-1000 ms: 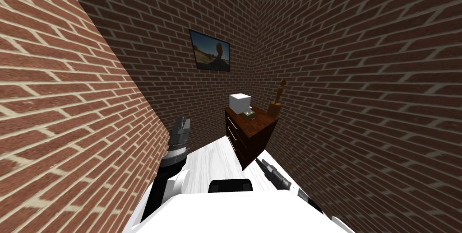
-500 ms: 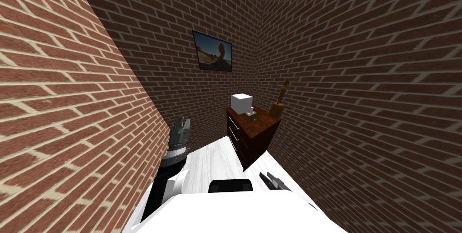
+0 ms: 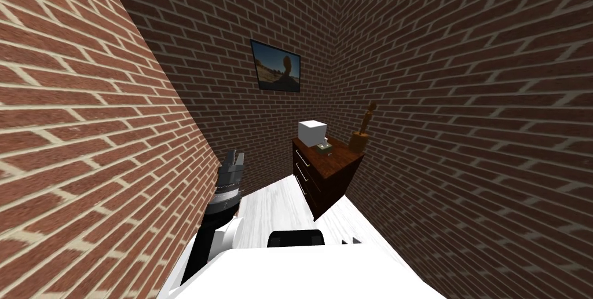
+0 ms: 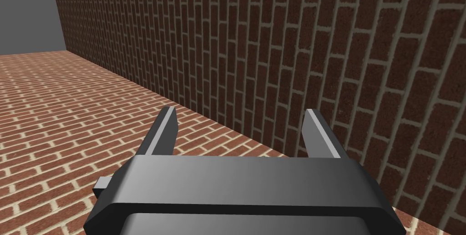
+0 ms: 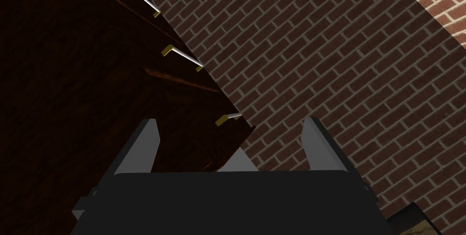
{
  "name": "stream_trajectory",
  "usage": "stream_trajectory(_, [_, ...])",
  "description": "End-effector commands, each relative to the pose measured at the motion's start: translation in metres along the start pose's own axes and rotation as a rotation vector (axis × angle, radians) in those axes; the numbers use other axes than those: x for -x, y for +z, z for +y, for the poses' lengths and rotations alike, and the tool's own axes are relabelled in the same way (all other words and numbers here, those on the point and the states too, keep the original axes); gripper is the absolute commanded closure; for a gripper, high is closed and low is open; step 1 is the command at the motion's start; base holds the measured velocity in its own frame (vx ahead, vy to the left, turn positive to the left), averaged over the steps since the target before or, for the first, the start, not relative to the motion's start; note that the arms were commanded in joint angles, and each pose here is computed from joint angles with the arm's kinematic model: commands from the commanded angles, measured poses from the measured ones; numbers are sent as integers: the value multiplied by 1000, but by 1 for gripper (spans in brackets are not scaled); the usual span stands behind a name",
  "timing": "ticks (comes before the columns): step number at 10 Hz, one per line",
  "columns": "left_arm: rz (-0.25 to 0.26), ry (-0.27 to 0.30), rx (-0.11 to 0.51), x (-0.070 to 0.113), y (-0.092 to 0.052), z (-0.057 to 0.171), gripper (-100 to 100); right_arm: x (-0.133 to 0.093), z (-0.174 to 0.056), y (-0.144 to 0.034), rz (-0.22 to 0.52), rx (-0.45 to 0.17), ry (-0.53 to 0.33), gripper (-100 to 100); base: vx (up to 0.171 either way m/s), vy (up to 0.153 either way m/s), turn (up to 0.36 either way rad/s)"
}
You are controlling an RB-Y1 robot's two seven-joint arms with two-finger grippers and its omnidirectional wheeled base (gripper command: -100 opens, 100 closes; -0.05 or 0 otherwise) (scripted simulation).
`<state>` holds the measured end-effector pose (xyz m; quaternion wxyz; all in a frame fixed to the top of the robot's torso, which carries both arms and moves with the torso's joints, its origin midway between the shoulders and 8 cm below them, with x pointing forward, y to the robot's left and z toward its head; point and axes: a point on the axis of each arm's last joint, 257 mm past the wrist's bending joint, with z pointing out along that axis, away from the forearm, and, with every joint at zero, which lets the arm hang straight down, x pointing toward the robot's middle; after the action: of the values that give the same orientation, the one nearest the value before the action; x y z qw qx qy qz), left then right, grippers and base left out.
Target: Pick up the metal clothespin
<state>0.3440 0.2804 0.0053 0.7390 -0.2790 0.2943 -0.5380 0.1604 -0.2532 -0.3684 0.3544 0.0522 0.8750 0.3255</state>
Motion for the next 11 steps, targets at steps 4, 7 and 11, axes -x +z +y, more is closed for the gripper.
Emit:
stream_trajectory(4, [0,0,0,0,0,0,0,-59,-48,-47,207,-91,-42,-100,38,34,69])
stream_trajectory(7, [0,0,0,0,0,0,0,-76,-70,-75,298,-132,-69,-100,42,28,48])
stream_trajectory(11, [0,0,0,0,0,0,0,-85,-97,-111,404,-181,-116,-100,55,33,54])
